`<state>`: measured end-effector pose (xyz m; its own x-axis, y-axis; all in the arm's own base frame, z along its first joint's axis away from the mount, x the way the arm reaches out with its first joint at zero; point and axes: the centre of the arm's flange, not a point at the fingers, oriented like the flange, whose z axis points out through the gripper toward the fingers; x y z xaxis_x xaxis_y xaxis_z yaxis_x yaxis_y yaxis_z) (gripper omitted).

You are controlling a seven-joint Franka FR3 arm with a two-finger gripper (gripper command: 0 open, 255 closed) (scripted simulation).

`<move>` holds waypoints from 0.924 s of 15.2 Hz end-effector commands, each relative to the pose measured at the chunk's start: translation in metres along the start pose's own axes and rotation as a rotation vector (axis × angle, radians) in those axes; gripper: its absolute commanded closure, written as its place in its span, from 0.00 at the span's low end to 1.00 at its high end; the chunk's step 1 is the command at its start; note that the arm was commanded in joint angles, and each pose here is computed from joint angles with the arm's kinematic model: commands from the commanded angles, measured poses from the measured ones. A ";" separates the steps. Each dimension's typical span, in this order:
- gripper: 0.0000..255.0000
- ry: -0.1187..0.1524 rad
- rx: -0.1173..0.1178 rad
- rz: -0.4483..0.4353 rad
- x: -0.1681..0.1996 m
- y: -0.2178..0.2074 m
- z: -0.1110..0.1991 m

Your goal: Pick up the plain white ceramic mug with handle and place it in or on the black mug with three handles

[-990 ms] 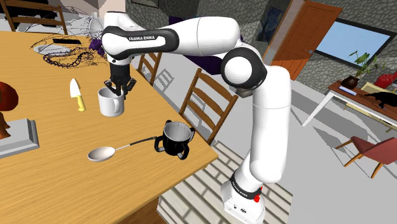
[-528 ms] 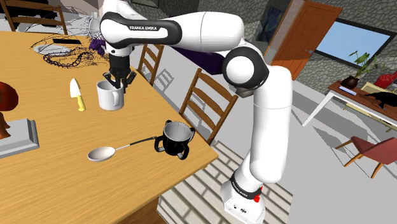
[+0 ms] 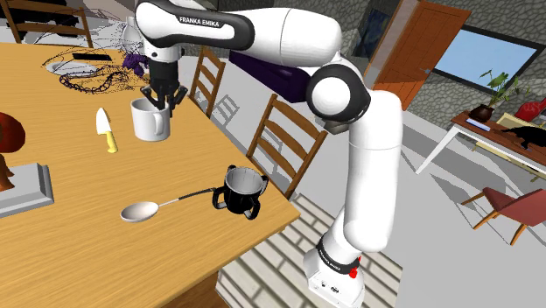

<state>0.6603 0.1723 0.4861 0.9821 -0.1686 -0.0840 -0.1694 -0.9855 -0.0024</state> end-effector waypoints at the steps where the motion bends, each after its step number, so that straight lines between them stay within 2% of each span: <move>1: 1.00 0.000 0.000 0.000 0.000 0.001 -0.011; 9: 1.00 0.000 0.000 0.000 -0.004 0.001 -0.049; 14: 1.00 0.000 0.000 0.000 -0.062 0.032 -0.047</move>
<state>0.6122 0.1534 0.5394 0.9821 -0.1684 -0.0848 -0.1692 -0.9856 -0.0025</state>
